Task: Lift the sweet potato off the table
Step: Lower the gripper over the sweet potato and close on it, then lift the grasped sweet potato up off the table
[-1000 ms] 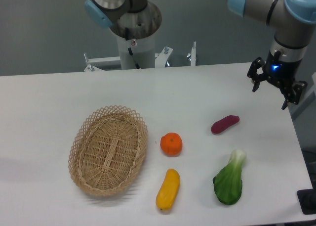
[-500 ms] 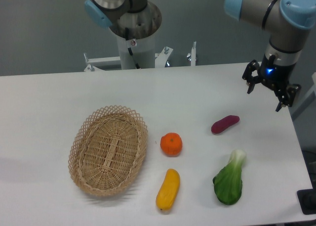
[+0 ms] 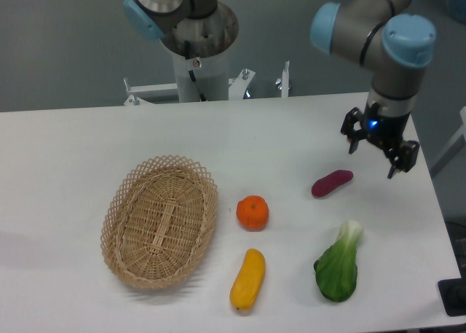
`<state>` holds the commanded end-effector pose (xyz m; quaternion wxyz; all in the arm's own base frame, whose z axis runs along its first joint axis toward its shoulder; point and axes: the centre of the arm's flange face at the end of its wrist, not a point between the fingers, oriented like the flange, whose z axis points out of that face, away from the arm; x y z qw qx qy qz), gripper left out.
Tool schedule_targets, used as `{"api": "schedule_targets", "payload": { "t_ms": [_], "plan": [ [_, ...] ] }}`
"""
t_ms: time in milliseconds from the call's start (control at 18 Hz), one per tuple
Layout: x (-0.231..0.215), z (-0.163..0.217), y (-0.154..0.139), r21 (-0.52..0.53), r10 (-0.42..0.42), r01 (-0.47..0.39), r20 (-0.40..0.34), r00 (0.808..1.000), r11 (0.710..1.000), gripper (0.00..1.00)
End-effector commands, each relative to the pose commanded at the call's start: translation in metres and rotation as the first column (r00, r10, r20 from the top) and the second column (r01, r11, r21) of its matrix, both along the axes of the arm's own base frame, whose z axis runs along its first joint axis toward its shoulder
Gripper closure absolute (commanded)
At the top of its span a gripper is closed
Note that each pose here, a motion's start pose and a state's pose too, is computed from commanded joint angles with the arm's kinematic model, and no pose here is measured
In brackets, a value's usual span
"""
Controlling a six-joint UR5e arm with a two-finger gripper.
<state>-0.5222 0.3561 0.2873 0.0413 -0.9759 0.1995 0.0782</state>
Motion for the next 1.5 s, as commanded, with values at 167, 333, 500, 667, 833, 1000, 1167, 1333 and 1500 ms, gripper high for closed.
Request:
{"api": "schedule_targets", "payload": {
  "t_ms": [167, 333, 500, 667, 833, 1000, 1167, 1333, 1500],
  "plan": [
    [0.010, -0.023, 0.003, -0.042, -0.009, 0.009, -0.005, 1.000, 0.999, 0.00],
    [0.021, -0.044, 0.001, -0.057, -0.021, 0.020, -0.016, 1.000, 0.998, 0.00],
    [0.028, -0.056, -0.005, -0.111, -0.054, 0.053, -0.003, 0.999, 0.992, 0.00],
    [0.038, -0.071, -0.011, -0.150, -0.134, 0.136, 0.024, 0.991, 0.979, 0.00],
    [0.037, -0.083, -0.011, -0.161, -0.179, 0.183, 0.039, 0.983, 0.970, 0.00],
    [0.036, -0.095, -0.009, -0.160, -0.179, 0.181, 0.028, 0.983, 0.970, 0.00],
    [0.041, -0.103, -0.011, -0.159, -0.167, 0.169, 0.029, 0.986, 0.973, 0.00],
    [0.041, -0.102, -0.012, -0.159, -0.165, 0.167, 0.026, 0.986, 0.973, 0.20],
    [0.038, -0.098, -0.011, -0.158, -0.171, 0.172, 0.020, 0.985, 0.972, 0.64]
  ]
}}
